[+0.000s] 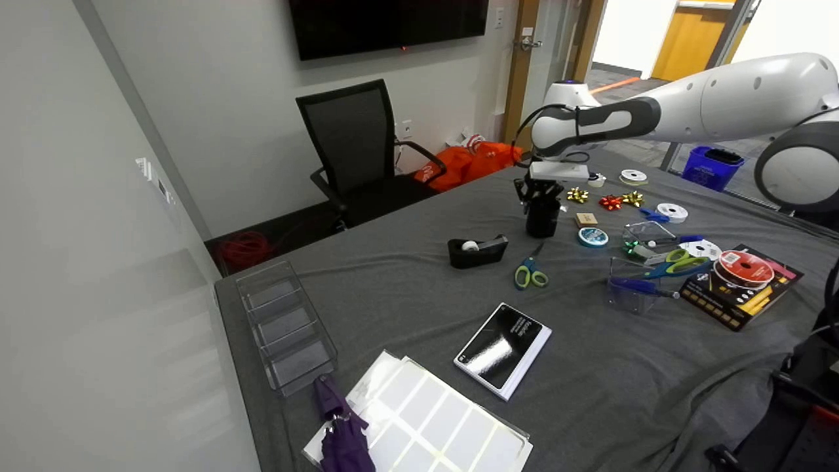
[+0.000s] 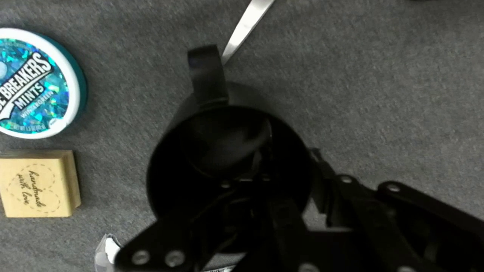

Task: Place the black mug upright.

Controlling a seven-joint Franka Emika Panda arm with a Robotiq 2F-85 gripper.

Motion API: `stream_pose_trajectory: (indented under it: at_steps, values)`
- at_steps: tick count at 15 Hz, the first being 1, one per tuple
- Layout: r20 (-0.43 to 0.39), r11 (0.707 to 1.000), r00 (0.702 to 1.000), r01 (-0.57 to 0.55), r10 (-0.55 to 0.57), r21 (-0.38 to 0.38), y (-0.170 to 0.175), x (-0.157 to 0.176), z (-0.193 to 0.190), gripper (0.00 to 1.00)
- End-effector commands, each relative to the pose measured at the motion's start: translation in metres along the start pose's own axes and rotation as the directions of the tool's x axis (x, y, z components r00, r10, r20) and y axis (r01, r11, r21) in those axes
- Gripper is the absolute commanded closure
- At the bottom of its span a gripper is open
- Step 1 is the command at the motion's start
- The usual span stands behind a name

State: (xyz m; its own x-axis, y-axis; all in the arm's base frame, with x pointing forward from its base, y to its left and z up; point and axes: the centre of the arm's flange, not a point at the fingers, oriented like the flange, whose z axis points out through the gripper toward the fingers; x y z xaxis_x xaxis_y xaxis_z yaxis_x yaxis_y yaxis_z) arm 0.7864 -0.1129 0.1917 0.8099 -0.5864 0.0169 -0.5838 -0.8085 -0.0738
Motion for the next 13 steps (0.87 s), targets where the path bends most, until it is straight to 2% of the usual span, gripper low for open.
stream_pose_trajectory:
  at_steps: [1, 4, 7, 13]
  values:
    - [-0.039, 1.0, 0.999, 0.009, -0.01, -0.005, -0.002, 0.007, -0.008, 0.42]
    - [-0.053, 0.999, 0.998, 0.03, -0.029, 0.019, 0.004, 0.005, -0.021, 0.19]
    - [-0.067, 0.997, 0.996, 0.058, -0.055, 0.047, 0.012, 0.005, -0.039, 0.02]
    - [-0.081, 0.983, 0.989, 0.134, -0.124, 0.129, 0.036, 0.012, -0.087, 0.0]
